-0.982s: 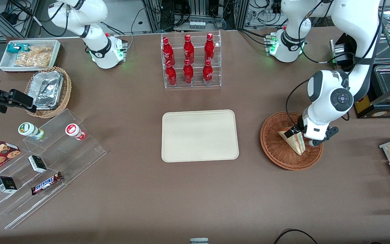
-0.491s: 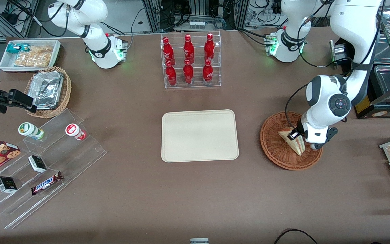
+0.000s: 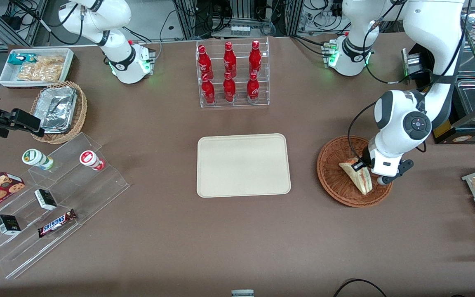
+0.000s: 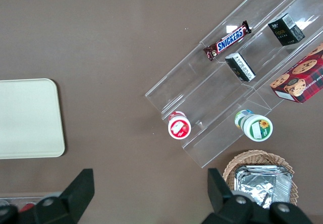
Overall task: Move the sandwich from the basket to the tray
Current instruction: 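Lift the sandwich and carry it over the beige tray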
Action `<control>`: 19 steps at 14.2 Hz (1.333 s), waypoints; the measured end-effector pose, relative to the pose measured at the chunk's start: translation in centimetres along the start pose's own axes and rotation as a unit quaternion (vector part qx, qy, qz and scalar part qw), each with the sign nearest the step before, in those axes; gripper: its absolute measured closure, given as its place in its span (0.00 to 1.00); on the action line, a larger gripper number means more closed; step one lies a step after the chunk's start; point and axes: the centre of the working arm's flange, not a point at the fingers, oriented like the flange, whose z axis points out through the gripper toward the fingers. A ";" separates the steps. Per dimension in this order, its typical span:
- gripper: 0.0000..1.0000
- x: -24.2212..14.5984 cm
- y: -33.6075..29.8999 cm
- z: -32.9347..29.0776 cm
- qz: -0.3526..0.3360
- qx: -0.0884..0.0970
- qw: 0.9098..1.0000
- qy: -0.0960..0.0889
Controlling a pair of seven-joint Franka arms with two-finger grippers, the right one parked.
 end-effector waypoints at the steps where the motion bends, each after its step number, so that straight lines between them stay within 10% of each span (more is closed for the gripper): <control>1: 0.86 -0.4 1.2 -0.8 0.024 0.003 1.000 -0.005; 8: 0.86 -4.9 14.1 -6.7 0.142 0.034 0.988 -0.045; 19: 0.86 -19.4 30.2 1.9 0.194 0.060 0.978 -0.056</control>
